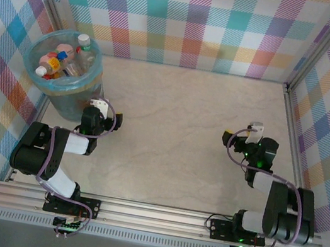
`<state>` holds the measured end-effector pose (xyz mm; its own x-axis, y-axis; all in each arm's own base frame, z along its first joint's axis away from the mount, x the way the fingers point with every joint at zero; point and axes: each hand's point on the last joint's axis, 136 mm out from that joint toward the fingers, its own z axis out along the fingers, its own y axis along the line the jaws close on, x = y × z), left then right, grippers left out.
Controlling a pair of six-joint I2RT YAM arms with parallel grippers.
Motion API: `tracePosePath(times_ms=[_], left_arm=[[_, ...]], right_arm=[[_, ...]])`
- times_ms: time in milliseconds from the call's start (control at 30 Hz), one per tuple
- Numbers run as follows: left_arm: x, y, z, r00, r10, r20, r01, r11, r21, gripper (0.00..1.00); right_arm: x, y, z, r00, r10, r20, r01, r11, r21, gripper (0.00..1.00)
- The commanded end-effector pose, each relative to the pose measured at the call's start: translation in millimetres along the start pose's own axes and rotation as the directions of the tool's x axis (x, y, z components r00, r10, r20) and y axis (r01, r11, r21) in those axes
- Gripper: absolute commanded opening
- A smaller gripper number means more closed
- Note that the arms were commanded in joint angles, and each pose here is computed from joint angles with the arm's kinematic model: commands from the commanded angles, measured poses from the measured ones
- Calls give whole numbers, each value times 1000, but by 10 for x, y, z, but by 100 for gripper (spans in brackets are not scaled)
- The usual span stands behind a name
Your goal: Put the plastic bottles in the bin
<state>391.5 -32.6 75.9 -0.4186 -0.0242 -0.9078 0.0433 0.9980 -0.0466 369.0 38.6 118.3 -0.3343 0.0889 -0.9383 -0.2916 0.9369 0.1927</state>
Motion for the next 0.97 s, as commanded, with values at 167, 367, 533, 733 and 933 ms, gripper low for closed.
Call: tracePosePath(times_ms=[167, 367, 533, 733, 933], left_arm=[[-55, 173, 48, 999, -34, 6, 34, 997, -62, 100], [-52, 171, 46, 999, -33, 5, 34, 998, -62, 100], [-54, 174, 51, 999, -35, 4, 35, 997, -63, 100], [-52, 172, 60, 999, -37, -1, 37, 998, -57, 100], [-54, 176, 54, 999, -38, 2, 38, 997, -60, 100]], right_arm=[[129, -301, 257, 999, -3, -47, 13, 981, 192, 100], [136, -285, 266, 999, -10, -47, 18, 982, 187, 100], [134, -272, 271, 999, -13, -50, 22, 983, 180, 100], [134, -273, 271, 999, -13, -50, 21, 983, 181, 100], [129, -275, 269, 999, -12, -49, 21, 983, 181, 100]])
